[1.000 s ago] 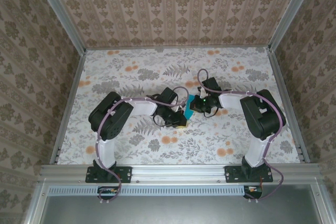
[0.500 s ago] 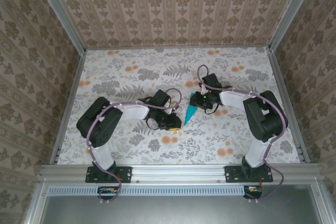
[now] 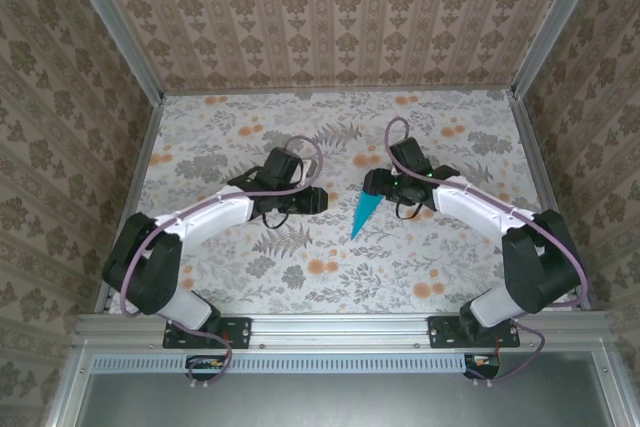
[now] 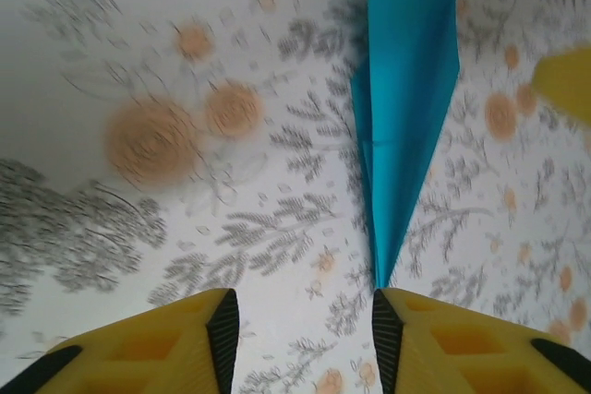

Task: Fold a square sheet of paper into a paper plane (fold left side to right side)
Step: Pick up the paper plane at the center of the table.

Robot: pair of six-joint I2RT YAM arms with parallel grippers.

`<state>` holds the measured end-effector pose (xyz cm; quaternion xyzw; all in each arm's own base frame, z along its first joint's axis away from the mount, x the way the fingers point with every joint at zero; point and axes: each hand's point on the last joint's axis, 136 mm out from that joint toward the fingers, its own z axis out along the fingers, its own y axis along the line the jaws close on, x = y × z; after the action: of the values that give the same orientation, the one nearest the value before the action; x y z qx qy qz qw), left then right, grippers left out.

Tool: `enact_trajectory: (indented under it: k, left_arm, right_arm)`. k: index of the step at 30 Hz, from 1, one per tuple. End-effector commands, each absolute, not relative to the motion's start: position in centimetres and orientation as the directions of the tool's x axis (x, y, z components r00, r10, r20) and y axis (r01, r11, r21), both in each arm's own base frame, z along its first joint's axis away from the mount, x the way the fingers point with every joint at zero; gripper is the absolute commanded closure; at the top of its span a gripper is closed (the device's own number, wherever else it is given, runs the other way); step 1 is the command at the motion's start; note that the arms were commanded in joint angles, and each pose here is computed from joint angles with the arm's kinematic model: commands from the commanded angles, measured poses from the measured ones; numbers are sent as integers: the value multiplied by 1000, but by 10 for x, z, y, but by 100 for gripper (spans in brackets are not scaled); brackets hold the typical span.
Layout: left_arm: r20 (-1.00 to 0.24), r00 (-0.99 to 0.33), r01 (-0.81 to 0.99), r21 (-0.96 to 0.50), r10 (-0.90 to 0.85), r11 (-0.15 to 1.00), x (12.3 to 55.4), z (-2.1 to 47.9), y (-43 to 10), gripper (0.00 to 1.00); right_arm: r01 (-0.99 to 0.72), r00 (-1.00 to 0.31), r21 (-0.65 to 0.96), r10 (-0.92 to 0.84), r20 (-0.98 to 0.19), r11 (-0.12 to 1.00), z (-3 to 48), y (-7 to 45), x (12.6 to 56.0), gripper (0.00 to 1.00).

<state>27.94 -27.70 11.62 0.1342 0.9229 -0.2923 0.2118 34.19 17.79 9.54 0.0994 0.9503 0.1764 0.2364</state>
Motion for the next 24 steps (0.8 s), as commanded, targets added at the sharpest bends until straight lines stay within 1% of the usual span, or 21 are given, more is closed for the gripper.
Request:
enact_trajectory:
  k: [1, 5, 7, 8, 11, 14, 16, 17, 22, 24]
  left_arm:
    - [-551, -826, 383, -401, 115, 832, 297, 132, -259, 53]
    - [-563, -821, 369, -398, 94, 840, 298, 134, -251, 50]
    - [-567, -819, 362, -395, 85, 844, 297, 135, -246, 49]
    - [-569, -818, 357, -393, 81, 847, 297, 135, -244, 49]
    - [-579, -812, 351, -388, 70, 852, 297, 139, -238, 49]
    - [-591, -804, 345, -381, 61, 858, 298, 142, -234, 48]
    - [-601, -797, 343, -369, 60, 864, 300, 145, -230, 48]
    - [-606, -794, 341, -365, 57, 867, 301, 147, -228, 48]
    - [-636, -771, 328, -346, 38, 879, 308, 161, -218, 46]
    - [-645, -763, 321, -345, 25, 882, 311, 165, -215, 45]
  right_arm:
    - [186, -884, 308, 296, -363, 933, 70, 175, 334, 29]
    - [191, -897, 256, 274, -346, 948, 57, 186, 340, 31]
    - [193, -902, 202, 255, -348, 960, 51, 185, 340, 34]
    - [195, -904, 194, 253, -346, 961, 50, 185, 339, 38]
    - [192, -901, 207, 256, -349, 959, 53, 187, 338, 58]
    - [146, -895, 240, 231, -382, 960, 70, 195, 338, 81]
    - [93, -892, 297, 212, -400, 950, 86, 206, 338, 97]
    - [74, -889, 321, 208, -407, 944, 94, 211, 338, 100]
    - [-47, -884, 502, 198, -423, 864, 135, 242, 329, 100]
    - [-59, -887, 538, 203, -415, 841, 139, 246, 323, 100]
